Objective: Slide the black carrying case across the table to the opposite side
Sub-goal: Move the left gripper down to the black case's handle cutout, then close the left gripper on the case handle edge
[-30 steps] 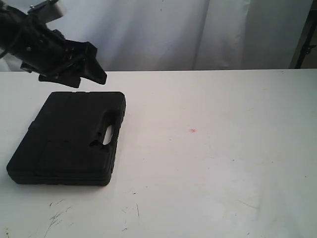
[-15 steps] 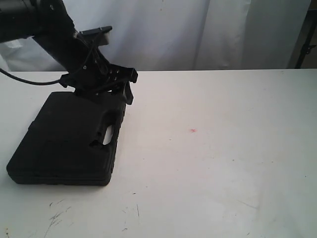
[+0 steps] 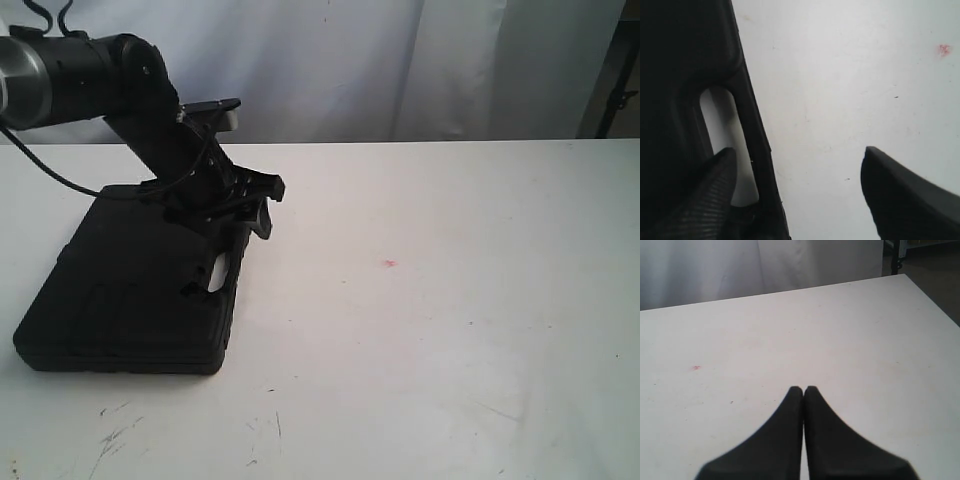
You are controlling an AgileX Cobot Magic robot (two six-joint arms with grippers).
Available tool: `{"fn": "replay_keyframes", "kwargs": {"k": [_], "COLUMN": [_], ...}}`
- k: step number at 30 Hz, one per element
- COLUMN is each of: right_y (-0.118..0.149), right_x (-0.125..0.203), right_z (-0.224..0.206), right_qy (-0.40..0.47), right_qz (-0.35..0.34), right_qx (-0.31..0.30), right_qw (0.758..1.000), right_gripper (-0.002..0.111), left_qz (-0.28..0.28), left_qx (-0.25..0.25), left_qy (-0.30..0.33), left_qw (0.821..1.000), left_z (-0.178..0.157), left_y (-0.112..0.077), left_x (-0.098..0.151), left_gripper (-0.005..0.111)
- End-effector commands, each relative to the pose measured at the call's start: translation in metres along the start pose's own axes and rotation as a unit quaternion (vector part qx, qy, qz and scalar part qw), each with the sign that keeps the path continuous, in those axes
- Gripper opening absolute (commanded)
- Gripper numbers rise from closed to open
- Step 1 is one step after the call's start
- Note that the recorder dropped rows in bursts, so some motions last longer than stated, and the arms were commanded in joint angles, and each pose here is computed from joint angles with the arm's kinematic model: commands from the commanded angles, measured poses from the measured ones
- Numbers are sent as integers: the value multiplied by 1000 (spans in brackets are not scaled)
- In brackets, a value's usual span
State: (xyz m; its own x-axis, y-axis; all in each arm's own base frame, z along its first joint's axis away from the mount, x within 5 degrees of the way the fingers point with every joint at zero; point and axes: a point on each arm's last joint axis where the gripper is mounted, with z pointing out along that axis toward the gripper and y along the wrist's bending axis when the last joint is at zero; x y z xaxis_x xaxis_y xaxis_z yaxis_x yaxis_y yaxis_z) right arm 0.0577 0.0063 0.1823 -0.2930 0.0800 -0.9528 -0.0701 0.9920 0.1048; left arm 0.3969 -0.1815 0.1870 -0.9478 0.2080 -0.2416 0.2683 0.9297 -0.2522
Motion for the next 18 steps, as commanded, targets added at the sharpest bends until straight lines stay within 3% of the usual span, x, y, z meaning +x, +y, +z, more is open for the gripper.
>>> {"fn": "replay_keyframes", "kwargs": {"k": [1,18], "right_y": [0,0], "right_x": [0,0], "right_z": [0,0], "right_qy": [-5,-5], "right_qz": [-1,-1], "right_qx": [3,3], "right_qw": [1000,1000], "right_gripper": [0,0], "left_qz": [-10,-27], "left_qx": [8,0], "left_qy": [-3,59], "left_qw": [1000,998], "left_z": [5,57], "left_y": [-3,10], "left_x": [-2,8], "left_gripper": [67,67]}}
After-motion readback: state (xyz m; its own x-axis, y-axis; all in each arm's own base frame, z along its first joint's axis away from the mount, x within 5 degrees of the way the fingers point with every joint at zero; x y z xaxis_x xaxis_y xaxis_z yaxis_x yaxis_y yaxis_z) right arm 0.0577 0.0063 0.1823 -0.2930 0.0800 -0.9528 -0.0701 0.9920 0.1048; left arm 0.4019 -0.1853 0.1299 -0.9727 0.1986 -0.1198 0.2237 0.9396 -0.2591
